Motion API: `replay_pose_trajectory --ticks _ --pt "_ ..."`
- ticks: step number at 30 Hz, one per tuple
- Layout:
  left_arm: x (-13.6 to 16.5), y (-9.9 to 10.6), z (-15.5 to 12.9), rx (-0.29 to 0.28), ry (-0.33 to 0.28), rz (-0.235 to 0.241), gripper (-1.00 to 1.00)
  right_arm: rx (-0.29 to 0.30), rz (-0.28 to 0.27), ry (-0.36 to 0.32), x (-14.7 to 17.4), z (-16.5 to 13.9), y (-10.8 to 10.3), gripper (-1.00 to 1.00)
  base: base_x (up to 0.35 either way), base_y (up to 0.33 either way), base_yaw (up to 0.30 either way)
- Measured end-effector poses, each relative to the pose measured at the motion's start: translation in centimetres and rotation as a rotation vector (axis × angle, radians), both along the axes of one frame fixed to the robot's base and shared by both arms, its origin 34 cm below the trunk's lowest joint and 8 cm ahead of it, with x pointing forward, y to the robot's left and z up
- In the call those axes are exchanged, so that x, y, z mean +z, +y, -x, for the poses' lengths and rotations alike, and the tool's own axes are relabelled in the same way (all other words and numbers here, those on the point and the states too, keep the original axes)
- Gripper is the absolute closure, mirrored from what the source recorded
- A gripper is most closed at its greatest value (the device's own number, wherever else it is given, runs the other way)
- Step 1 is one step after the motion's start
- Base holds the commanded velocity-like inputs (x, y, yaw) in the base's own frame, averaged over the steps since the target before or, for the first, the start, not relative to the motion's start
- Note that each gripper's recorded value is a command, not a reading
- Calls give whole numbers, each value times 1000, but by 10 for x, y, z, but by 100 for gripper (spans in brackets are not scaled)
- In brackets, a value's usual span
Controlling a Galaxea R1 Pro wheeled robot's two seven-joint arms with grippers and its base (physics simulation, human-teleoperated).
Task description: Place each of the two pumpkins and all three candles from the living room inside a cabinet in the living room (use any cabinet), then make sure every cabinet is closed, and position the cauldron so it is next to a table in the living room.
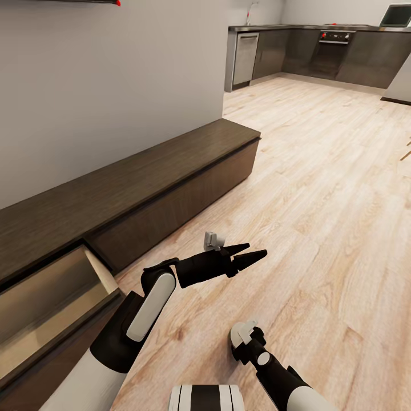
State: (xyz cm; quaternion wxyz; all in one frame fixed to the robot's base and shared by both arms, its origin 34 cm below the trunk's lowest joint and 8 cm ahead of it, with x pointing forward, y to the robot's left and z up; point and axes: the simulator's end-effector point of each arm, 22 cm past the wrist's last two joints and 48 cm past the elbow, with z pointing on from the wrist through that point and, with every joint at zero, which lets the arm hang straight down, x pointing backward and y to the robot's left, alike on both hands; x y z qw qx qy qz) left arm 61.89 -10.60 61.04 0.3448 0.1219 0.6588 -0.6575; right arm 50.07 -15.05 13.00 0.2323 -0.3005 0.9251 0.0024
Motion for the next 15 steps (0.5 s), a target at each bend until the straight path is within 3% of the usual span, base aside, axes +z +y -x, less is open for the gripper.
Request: replay_pose_trajectory --ticks 15 --pt "-2 0 0 0 4 0 -100 0 0 4 -2 2 0 -100 0 0 0"
